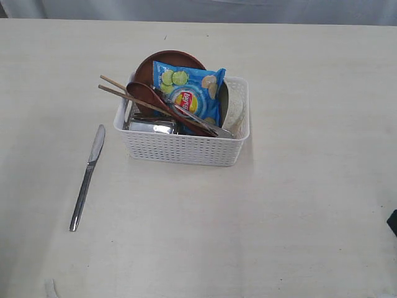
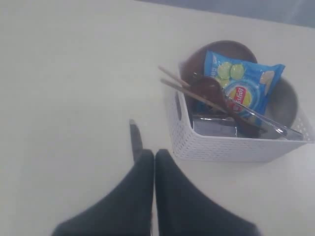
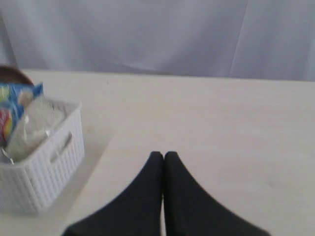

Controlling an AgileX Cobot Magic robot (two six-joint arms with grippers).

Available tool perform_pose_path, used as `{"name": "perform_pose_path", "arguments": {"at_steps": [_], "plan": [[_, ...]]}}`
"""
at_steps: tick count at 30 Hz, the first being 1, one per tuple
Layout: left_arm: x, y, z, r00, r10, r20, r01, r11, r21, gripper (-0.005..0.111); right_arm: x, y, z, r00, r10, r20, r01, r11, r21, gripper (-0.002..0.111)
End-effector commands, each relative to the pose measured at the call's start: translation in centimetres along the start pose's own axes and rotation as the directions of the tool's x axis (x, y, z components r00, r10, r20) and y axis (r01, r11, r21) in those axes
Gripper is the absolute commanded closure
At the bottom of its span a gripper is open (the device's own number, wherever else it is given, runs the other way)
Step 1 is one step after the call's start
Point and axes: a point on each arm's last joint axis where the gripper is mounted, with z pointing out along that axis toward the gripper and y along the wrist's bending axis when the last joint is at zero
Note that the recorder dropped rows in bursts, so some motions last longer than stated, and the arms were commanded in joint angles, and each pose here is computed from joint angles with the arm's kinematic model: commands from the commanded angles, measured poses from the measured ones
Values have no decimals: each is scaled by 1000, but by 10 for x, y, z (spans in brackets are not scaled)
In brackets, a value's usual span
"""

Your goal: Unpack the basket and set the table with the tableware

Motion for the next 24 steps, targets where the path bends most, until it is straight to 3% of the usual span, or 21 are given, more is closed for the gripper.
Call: {"name": "perform_pose_path", "arguments": {"at_steps": [1,5,12,16,19,22,24], "plan": [[0,0,0,1000,13,15,-13,1000,4,107,-23,0,-3,938,240,248,-233,971,-60,108],[0,-1,0,1000,11,14,-11,1000,9,107,-42,-5,-11,846,271,460,-264,961,-82,108],[1,-2,0,1000,12,12,-12,1000,18,107,-59,-9,-24,708,251,661,-254,963,-94,108],[1,-2,0,1000,12,12,-12,1000,18,107,-71,-3,-25,794,225,565,-209,973,-94,108],[1,-2,0,1000,7,12,-7,1000,18,107,-96,2,-25,887,100,450,-90,995,-43,108],[1,-2,0,1000,2,12,-3,1000,19,107,-129,3,-18,927,84,366,-78,996,-31,108],[1,-2,0,1000,-5,11,5,1000,24,107,-150,5,-4,969,79,233,-74,997,-32,108]]}}
